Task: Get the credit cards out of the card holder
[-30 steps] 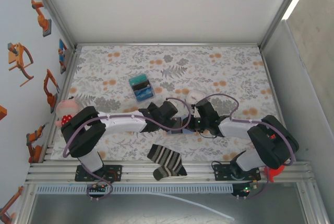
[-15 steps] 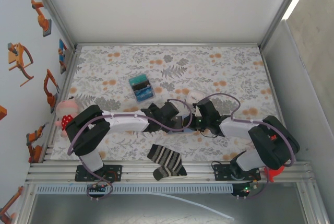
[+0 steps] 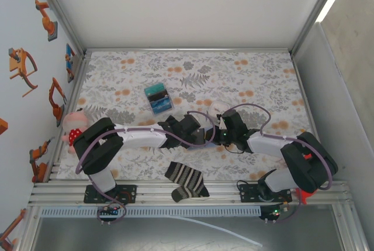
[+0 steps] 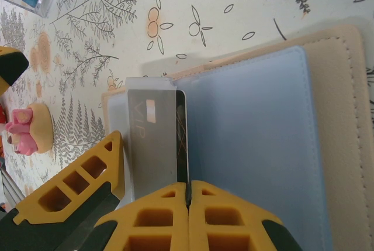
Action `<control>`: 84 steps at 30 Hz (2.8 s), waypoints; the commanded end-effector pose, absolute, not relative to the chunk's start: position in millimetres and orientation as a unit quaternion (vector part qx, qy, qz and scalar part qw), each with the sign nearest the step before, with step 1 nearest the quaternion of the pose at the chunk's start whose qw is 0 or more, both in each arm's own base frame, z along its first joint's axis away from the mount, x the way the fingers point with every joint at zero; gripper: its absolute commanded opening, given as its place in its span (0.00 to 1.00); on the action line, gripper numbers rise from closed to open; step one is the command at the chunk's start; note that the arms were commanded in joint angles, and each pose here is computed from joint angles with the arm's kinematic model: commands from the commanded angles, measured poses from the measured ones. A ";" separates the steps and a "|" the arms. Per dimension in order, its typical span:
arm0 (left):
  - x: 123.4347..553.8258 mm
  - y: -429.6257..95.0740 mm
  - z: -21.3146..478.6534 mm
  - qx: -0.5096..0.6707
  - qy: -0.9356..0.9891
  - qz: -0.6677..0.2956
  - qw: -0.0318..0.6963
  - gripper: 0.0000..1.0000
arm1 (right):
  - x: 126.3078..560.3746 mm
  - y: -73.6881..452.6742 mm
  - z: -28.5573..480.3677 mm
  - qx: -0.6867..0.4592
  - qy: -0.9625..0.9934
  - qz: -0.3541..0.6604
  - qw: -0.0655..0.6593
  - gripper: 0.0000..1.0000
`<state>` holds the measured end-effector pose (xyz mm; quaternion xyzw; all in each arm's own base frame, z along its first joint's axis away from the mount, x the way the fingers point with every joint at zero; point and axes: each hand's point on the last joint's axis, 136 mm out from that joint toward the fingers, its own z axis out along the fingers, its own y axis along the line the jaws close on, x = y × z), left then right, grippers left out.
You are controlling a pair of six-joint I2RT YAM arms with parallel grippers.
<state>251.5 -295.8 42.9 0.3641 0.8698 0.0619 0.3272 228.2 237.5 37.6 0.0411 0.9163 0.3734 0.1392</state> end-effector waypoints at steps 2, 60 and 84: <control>251.8 -294.9 58.1 0.367 0.864 0.064 0.338 0.97 | 230.7 236.4 39.6 0.039 0.915 0.374 0.145 0.00; 243.9 -285.2 24.7 0.387 0.871 0.096 0.286 0.97 | 230.8 235.7 27.0 0.072 0.892 0.427 0.132 0.26; 243.2 -282.6 20.9 0.386 0.873 0.100 0.281 0.97 | 235.0 254.7 43.9 0.058 0.859 0.491 0.132 0.06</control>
